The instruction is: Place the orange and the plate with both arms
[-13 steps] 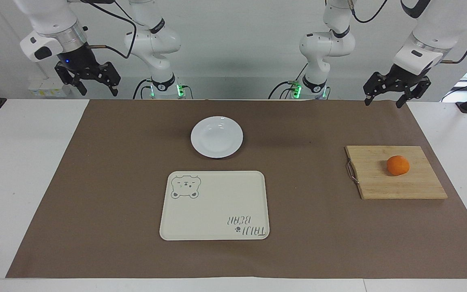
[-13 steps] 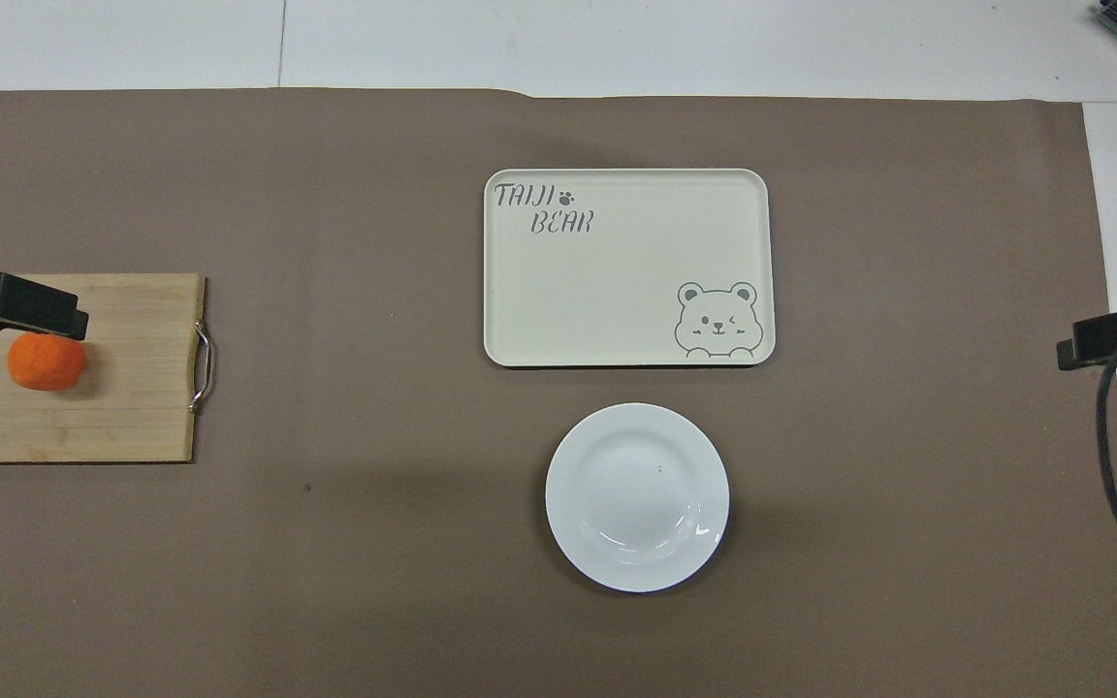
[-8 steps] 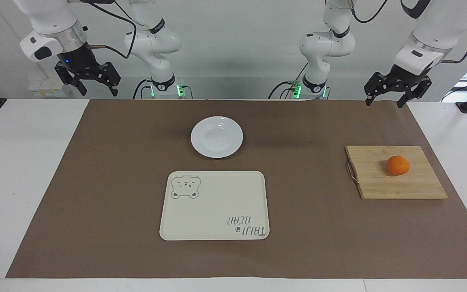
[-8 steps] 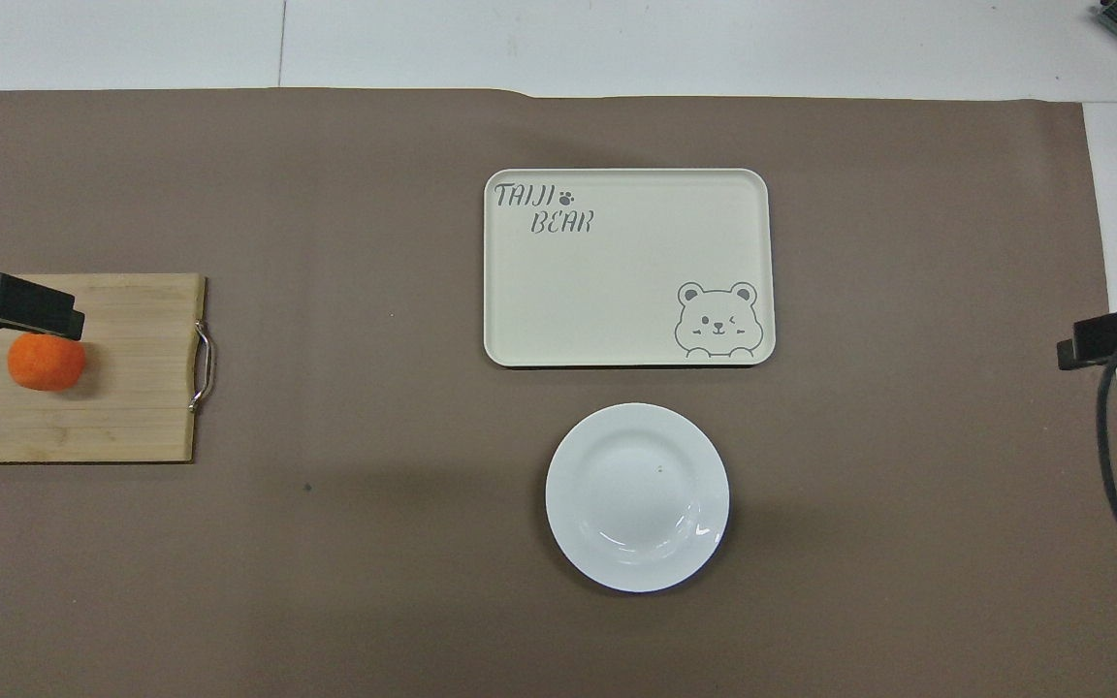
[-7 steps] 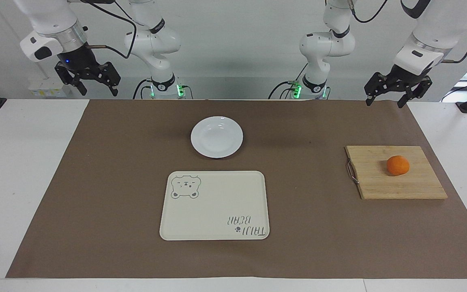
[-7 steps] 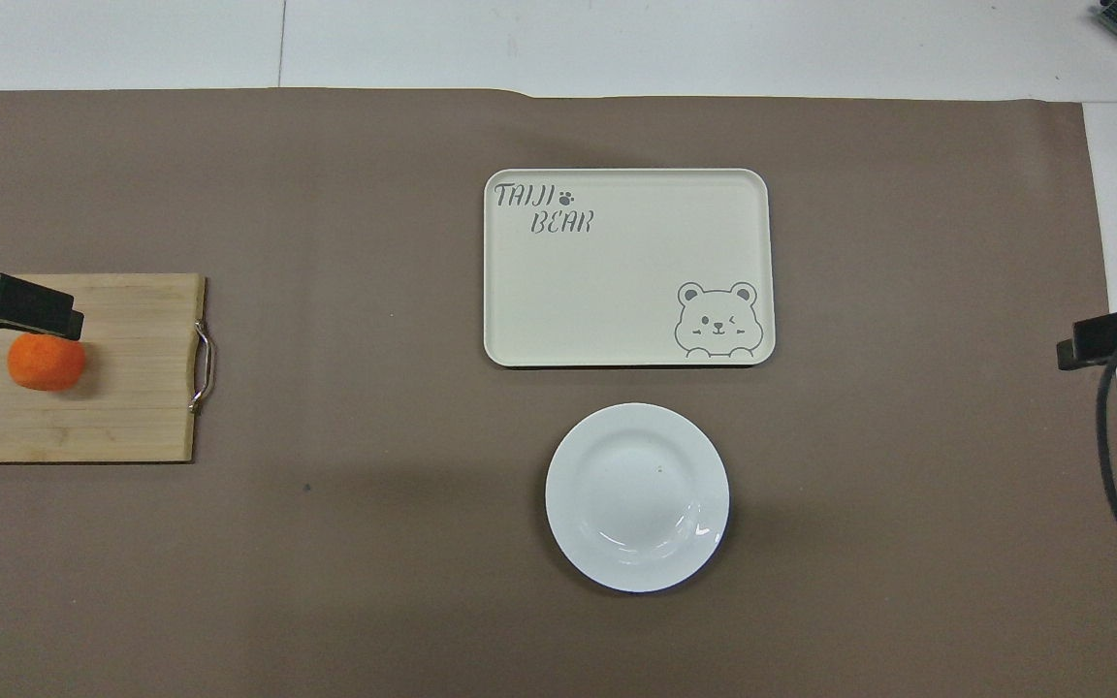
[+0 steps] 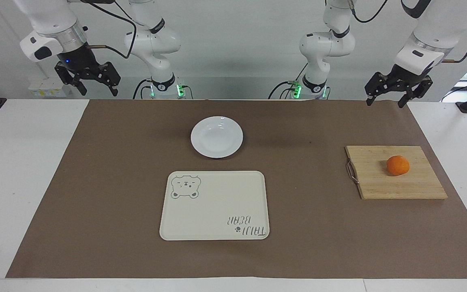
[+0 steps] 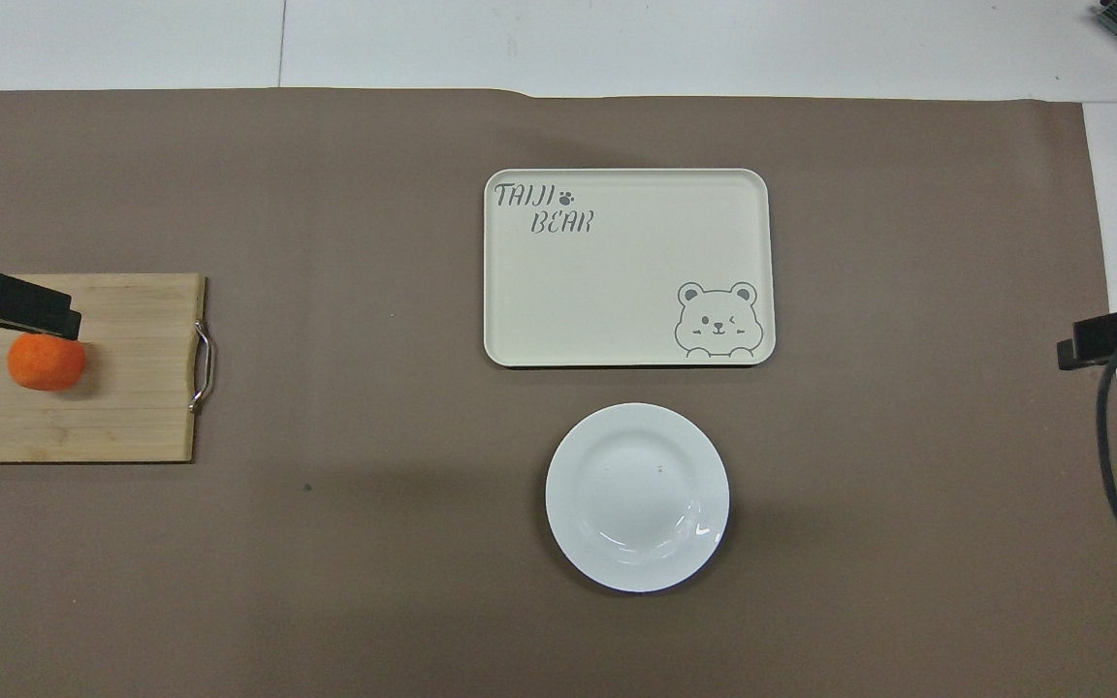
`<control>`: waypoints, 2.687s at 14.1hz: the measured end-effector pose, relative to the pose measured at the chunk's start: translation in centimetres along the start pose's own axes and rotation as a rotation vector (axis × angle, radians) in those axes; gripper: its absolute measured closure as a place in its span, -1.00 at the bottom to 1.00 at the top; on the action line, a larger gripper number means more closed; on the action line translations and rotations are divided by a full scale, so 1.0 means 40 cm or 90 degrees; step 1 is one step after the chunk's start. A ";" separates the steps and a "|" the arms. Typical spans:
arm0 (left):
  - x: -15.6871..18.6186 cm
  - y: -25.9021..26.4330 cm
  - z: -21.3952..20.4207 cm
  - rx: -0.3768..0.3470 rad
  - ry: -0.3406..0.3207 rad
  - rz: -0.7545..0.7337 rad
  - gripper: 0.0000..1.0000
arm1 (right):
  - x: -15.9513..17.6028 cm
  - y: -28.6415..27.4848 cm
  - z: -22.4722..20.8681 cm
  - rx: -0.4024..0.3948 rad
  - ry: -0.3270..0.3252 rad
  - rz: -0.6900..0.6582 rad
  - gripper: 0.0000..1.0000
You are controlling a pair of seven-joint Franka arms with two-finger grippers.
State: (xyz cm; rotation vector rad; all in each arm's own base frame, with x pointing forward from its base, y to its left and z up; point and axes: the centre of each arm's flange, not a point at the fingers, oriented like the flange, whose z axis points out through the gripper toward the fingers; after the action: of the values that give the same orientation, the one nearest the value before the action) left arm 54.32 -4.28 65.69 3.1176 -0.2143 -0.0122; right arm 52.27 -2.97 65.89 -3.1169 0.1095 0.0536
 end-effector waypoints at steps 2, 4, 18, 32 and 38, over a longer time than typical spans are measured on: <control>0.000 -0.001 0.000 0.000 0.000 0.000 -1.00 | 0.000 0.000 0.000 0.000 0.000 0.000 -1.00; 0.000 -0.001 0.000 0.000 0.000 0.000 -1.00 | 0.000 0.000 0.000 0.000 0.000 0.000 -1.00; 0.001 -0.010 -0.002 0.000 0.004 -0.005 -1.00 | 0.000 0.000 0.000 0.000 0.000 0.000 -1.00; 0.008 -0.037 0.011 0.001 0.016 -0.016 -1.00 | 0.000 0.000 0.000 0.000 0.000 0.000 -1.00; 0.037 -0.192 0.145 0.007 0.045 -0.029 -1.00 | 0.000 0.000 0.000 0.000 0.000 0.000 -1.00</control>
State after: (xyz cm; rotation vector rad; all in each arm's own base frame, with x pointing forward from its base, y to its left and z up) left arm 56.78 3.05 59.76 3.1272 -0.1420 0.0993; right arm 52.27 -2.97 65.89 -3.1169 0.1095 0.0535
